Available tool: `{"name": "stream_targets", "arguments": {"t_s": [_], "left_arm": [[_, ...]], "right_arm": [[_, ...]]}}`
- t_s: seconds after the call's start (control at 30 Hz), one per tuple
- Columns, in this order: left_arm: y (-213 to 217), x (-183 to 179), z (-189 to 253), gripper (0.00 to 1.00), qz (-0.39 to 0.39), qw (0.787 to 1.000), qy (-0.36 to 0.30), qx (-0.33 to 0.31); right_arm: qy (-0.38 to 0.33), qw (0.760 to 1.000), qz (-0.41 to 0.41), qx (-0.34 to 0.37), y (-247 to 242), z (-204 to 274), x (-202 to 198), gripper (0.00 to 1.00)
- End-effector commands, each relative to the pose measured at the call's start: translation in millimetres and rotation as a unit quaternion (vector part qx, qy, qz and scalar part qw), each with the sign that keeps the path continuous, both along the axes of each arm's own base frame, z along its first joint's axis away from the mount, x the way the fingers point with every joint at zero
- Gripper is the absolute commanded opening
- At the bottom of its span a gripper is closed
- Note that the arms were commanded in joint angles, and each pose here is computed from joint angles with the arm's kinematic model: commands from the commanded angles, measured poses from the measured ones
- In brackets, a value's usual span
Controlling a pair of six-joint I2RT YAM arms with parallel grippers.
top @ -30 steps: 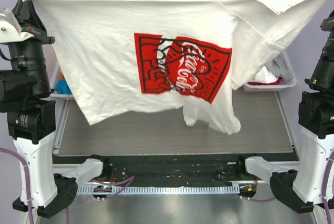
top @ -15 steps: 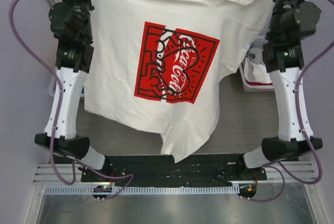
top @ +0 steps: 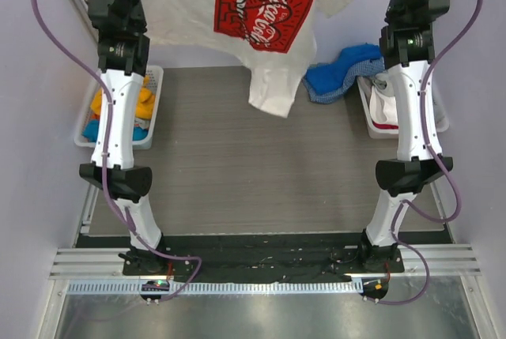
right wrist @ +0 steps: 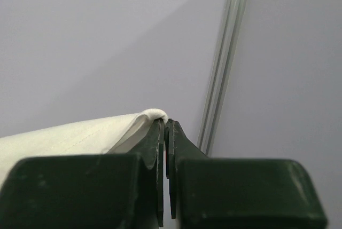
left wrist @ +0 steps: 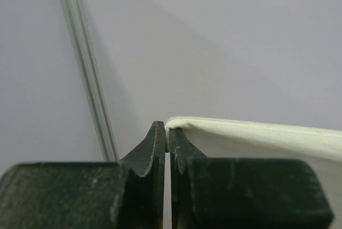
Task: Fold and stack the t-shirts
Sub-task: Flatten out the tshirt
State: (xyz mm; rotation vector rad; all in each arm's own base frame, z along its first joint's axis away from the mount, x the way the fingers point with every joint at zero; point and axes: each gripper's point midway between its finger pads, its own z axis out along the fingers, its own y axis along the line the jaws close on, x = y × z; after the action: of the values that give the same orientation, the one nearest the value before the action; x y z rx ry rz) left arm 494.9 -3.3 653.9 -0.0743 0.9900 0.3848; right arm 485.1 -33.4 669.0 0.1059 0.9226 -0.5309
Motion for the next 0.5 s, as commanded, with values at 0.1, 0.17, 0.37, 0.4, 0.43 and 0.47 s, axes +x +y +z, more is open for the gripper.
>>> {"name": "stream_targets", "arguments": {"t_s": [0.1, 0.17, 0.37, 0.4, 0.43, 0.47], "left_arm": [[31, -83, 43, 0.00, 0.017, 0.997, -0.059, -0.045], [31, -85, 29, 0.00, 0.016, 0.998, -0.039, -0.047], [20, -60, -53, 0.00, -0.002, 0.997, 0.076, -0.029], [15, -48, -89, 0.00, -0.008, 0.993, 0.120, -0.021], [13, -45, -108, 0.00, -0.011, 0.990, 0.143, -0.016], [13, -51, -119, 0.00, -0.012, 0.988, 0.154, -0.014]], "right_arm": [[-0.096, 0.994, -0.017, 0.040, -25, 58, -104, 0.01], [-0.079, 0.996, -0.011, 0.036, -23, 42, -108, 0.01], [0.039, 0.998, -0.009, 0.046, -24, -49, -94, 0.01], [0.087, 0.995, -0.012, 0.044, -22, -90, -79, 0.01], [0.108, 0.993, -0.012, 0.043, -22, -109, -77, 0.01], [0.132, 0.990, -0.013, 0.042, -22, -128, -76, 0.01]]}}
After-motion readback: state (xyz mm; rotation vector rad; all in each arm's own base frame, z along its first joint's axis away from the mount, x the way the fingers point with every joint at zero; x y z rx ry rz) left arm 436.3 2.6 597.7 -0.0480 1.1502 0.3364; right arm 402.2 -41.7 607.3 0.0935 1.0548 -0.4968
